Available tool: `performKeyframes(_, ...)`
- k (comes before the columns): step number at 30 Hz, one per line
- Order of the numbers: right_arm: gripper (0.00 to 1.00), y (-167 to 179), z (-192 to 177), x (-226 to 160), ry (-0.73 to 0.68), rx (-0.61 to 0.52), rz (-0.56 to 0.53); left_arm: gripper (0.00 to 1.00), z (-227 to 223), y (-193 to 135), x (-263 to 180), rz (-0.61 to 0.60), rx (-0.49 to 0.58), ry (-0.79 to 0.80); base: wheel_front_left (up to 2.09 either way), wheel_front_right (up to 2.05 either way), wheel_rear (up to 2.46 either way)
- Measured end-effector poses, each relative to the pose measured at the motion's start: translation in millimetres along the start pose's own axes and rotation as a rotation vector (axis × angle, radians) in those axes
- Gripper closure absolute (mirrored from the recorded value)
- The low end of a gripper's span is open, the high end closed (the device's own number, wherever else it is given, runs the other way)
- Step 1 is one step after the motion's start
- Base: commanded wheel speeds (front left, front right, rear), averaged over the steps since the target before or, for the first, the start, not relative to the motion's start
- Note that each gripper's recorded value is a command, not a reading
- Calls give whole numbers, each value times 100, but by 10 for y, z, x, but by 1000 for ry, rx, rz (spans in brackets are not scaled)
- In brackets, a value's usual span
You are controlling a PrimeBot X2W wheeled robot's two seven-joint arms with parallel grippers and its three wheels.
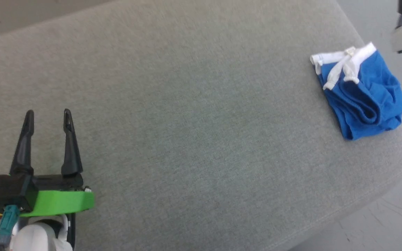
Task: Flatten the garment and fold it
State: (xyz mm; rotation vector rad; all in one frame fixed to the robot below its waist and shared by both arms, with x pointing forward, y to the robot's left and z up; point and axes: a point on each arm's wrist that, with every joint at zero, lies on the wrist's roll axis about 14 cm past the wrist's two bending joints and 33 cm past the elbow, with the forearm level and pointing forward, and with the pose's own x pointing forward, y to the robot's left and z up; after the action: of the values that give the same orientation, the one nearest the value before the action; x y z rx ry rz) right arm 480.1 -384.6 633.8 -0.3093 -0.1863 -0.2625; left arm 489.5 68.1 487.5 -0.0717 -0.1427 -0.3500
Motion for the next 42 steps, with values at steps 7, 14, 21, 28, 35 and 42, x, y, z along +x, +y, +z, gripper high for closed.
performKeyframes(7,0,623,587,-232,-224,276,85,0,385,204,-218,107,19,-57,0,0,0)
performKeyframes(14,0,1241,533,-559,-228,499,138,0,650,516,-464,232,48,-91,0,0,0)
performKeyframes(21,0,1673,373,-782,-159,576,207,0,917,833,-774,352,65,-131,0,0,0)
performKeyframes(28,0,2011,230,-1038,-84,625,285,0,1002,1014,-1108,437,40,-133,0,0,0)
performKeyframes(35,0,2298,201,-1276,-45,597,377,0,1006,1080,-1350,481,31,-119,0,0,0)
performKeyframes(42,0,2377,15,-1481,12,502,416,0,902,1022,-1438,477,22,-82,0,0,0)
